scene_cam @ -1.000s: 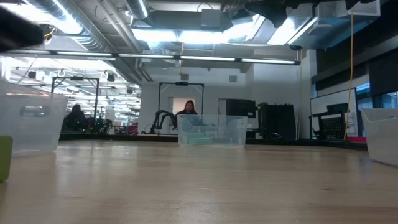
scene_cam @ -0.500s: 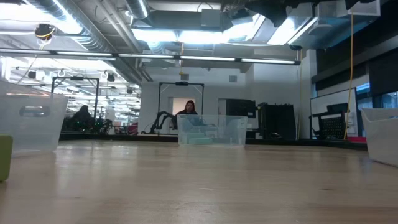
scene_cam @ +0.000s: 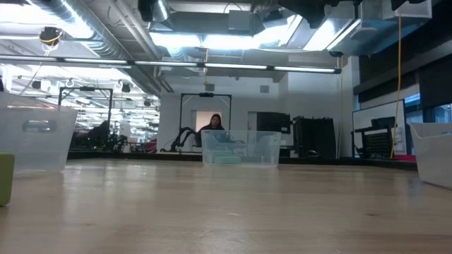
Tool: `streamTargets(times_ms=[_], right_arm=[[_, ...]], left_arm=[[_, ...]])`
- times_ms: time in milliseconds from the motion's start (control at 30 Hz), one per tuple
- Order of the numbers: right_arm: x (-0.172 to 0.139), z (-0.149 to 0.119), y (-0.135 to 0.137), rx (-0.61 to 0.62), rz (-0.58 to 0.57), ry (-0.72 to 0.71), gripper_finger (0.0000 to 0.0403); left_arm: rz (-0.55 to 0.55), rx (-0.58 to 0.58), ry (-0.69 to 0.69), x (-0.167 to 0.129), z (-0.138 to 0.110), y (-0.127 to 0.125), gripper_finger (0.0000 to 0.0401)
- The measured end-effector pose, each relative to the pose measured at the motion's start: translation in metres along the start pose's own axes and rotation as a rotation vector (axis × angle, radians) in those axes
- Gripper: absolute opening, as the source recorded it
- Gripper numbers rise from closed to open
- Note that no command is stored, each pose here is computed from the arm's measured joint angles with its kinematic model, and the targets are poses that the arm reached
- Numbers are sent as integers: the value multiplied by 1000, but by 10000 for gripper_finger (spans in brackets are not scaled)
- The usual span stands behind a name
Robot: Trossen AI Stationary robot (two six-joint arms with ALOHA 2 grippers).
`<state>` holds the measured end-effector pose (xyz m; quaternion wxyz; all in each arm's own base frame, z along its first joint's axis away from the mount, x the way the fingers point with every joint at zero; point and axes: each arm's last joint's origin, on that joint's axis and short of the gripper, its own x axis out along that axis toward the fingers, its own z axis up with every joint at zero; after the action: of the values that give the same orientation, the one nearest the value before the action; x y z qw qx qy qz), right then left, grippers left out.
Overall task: Sort & place blocks by color
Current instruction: Put the blue block into the top transparent bin
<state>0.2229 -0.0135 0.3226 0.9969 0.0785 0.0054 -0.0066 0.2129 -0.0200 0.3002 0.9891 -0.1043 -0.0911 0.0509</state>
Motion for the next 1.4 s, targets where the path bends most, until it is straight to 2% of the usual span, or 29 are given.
streamTargets(times_ms=[133,300,933,1400], right_arm=[[0,0,0,23,-1,1,351],[0,0,0,22,-1,2,351],[0,-1,0,49,-3,14,351],[0,-2,-1,48,-12,15,351]], left_arm=[[-37,-35,-23,-3,-12,19,115],[-116,-34,0,-3,-12,25,115],[-46,-59,-19,-2,-11,29,115],[-58,-59,-16,-2,-11,29,115]])
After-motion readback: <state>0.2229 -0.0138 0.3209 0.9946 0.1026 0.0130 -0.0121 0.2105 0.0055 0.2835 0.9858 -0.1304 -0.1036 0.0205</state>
